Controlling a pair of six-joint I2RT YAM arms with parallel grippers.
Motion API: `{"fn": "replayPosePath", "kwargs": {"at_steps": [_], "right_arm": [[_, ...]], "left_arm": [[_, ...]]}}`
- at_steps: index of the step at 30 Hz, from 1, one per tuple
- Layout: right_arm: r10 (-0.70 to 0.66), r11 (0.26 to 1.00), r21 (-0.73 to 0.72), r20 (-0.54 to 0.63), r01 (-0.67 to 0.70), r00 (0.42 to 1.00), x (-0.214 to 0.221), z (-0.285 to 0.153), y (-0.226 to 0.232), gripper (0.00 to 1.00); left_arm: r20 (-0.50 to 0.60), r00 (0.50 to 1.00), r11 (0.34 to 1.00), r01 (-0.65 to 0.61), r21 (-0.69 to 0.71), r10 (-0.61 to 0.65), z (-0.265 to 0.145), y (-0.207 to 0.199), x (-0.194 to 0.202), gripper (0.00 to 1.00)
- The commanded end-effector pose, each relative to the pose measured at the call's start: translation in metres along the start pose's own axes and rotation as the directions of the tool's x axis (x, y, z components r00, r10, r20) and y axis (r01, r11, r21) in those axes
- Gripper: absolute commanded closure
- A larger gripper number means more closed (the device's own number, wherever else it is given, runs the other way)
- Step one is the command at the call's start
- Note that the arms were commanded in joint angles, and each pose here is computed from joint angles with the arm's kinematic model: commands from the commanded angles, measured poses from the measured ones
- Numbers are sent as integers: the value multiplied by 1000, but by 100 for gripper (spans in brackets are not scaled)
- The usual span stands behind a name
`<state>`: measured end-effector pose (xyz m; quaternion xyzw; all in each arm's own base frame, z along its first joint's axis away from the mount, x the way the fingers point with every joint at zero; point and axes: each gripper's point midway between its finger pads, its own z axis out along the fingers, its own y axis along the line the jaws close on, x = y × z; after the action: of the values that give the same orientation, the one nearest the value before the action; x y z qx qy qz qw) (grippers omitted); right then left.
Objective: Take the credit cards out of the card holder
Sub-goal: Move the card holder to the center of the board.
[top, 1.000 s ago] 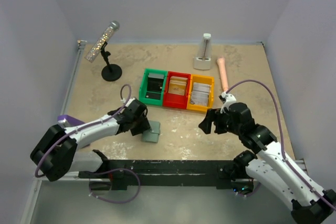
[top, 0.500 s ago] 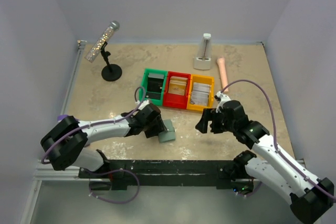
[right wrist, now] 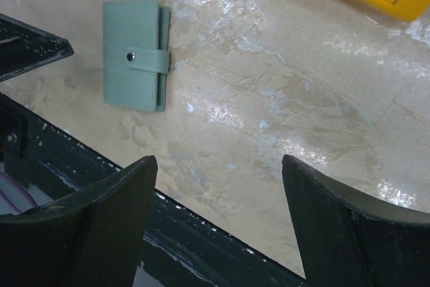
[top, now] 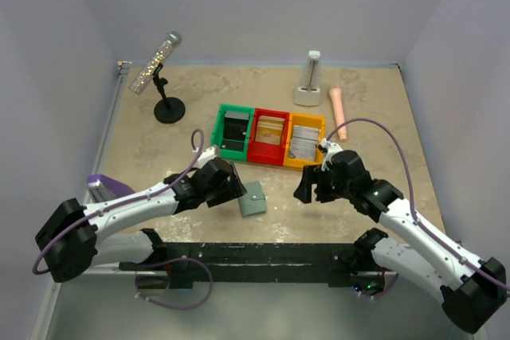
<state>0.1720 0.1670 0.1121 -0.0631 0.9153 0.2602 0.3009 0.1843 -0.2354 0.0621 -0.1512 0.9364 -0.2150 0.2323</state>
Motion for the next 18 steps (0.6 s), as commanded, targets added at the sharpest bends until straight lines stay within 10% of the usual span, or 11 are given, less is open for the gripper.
{"fn": "replayPosePath", "kwargs": {"at_steps": [1,18], "right_arm": [[-77,995,-62,50,81,996,-25,4,28,22],[-34,998,-58,-139,26,990,-31,100,87,47]], "left_arm": [[55,996,997,-70,-36,72,-2,26,-3,27],[28,997,995,-77,69,75,27,14,-8,48]]}}
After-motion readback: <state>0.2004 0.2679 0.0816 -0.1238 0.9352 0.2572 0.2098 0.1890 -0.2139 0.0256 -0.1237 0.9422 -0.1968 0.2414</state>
